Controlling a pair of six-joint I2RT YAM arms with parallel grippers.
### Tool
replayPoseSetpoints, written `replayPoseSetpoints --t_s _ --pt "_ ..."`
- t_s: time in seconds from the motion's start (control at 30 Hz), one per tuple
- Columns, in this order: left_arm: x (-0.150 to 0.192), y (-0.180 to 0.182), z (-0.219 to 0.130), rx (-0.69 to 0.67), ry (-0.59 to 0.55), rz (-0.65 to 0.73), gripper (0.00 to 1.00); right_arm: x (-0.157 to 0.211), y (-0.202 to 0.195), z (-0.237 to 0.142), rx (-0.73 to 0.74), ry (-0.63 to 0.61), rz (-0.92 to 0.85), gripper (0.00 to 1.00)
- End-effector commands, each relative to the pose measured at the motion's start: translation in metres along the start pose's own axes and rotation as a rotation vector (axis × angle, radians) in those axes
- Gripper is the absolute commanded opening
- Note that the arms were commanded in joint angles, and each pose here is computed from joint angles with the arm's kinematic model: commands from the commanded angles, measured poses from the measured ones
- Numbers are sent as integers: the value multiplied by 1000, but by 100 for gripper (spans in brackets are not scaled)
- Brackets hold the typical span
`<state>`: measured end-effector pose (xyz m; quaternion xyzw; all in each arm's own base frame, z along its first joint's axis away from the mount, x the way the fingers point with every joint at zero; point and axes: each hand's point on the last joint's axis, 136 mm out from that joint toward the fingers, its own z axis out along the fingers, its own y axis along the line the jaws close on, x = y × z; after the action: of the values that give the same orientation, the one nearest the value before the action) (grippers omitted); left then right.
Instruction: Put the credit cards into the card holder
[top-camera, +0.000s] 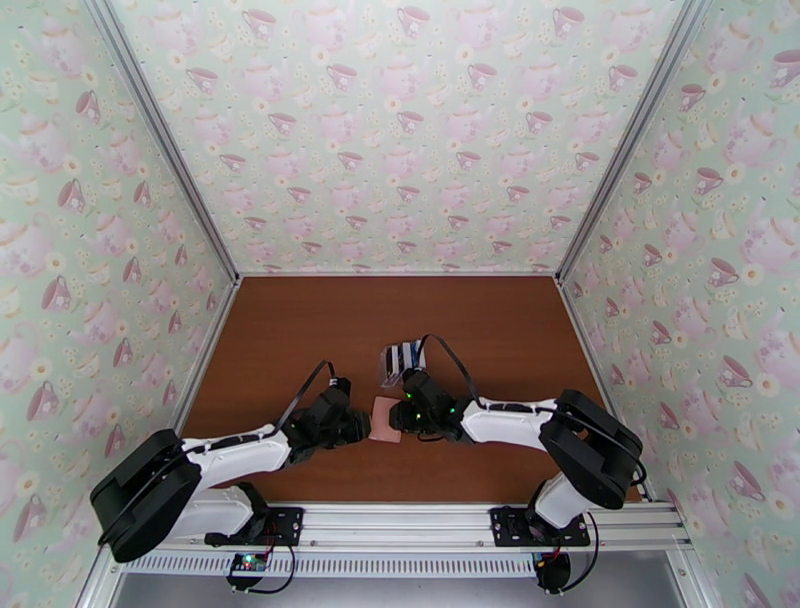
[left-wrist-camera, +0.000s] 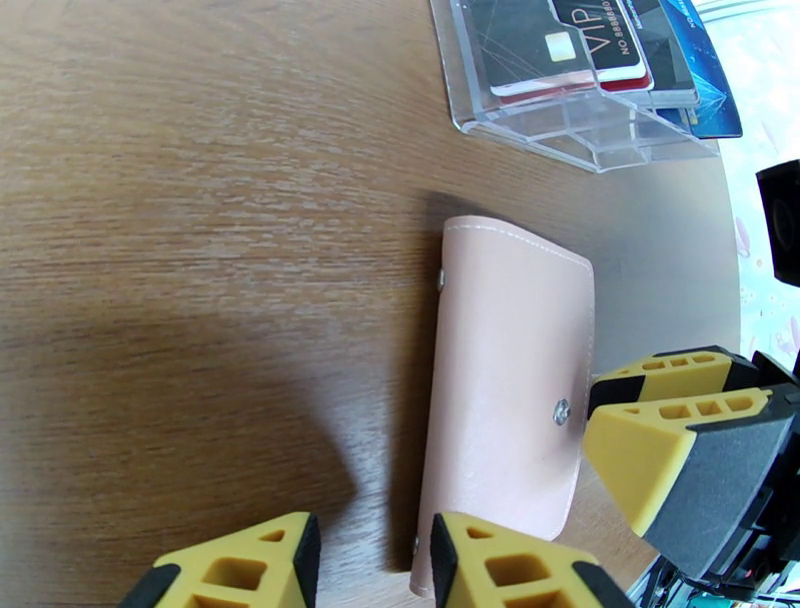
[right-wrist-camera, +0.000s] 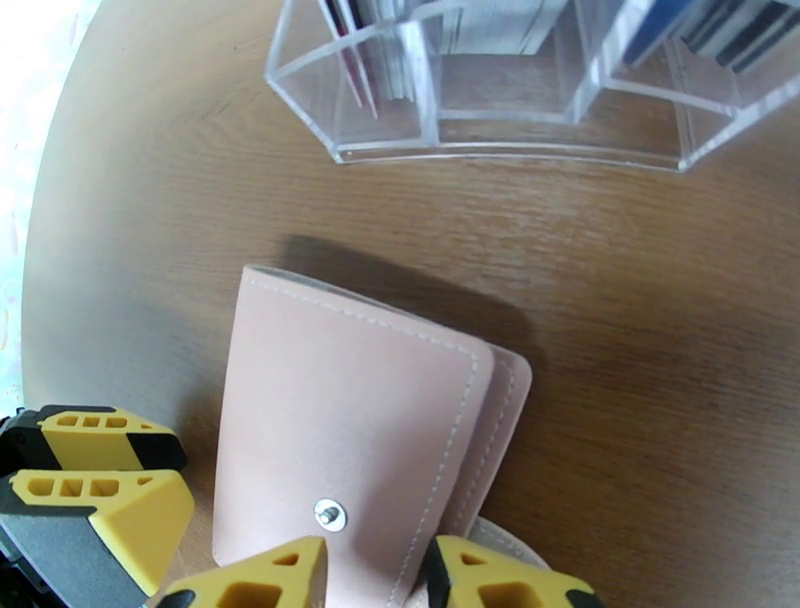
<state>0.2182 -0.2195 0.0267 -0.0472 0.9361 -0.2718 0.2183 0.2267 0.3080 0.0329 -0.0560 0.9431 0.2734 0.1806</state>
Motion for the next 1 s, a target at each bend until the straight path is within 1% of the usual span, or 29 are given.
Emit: replayPoseSetpoints --t_s 0.0,0.43,0.77,0.97 --pt "7 1 1 6 21 13 38 4 -5 3 6 13 19 33" --pt "6 0 1 7 18 12 38 6 -14 6 31 23 72 32" --pt "9 0 4 9 28 13 38 5 -4 10 -13 33 81 33" --pt "10 2 6 4 35 13 37 6 -5 13 -8 39 84 33"
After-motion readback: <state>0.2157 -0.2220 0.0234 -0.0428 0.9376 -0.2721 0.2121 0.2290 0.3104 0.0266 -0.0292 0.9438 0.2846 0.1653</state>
